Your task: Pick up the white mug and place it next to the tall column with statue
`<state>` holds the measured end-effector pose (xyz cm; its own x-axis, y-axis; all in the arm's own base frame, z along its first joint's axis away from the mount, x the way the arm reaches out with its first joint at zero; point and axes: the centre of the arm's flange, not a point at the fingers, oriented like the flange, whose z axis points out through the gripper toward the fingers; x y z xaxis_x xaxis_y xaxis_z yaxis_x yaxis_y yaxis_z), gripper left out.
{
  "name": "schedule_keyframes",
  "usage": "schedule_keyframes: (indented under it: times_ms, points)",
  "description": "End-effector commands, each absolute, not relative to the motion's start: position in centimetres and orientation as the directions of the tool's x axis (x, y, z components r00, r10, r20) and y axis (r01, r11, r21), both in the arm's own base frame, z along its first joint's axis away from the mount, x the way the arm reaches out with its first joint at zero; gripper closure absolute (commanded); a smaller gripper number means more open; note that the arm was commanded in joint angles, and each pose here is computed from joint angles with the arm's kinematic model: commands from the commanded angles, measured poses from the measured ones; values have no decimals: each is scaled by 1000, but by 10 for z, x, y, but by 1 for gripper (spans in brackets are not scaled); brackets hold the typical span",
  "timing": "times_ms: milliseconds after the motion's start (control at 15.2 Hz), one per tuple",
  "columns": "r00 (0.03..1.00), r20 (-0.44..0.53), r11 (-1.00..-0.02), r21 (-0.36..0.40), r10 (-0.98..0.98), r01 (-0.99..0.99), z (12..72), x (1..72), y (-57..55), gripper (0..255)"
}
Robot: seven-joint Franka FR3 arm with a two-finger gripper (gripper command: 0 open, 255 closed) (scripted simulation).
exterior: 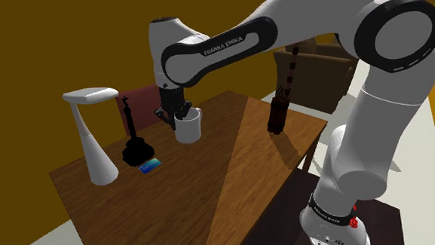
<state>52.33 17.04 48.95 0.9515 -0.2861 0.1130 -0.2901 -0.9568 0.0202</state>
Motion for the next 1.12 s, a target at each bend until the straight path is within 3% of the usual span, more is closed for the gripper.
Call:
schedule_keyframes:
  times_ms: [0, 1056]
  points:
    - [951, 114, -957, 20, -286, -290, 479, 524, 170, 255]
    - [951, 114, -957, 20, -286, -290, 395, 524, 170, 255]
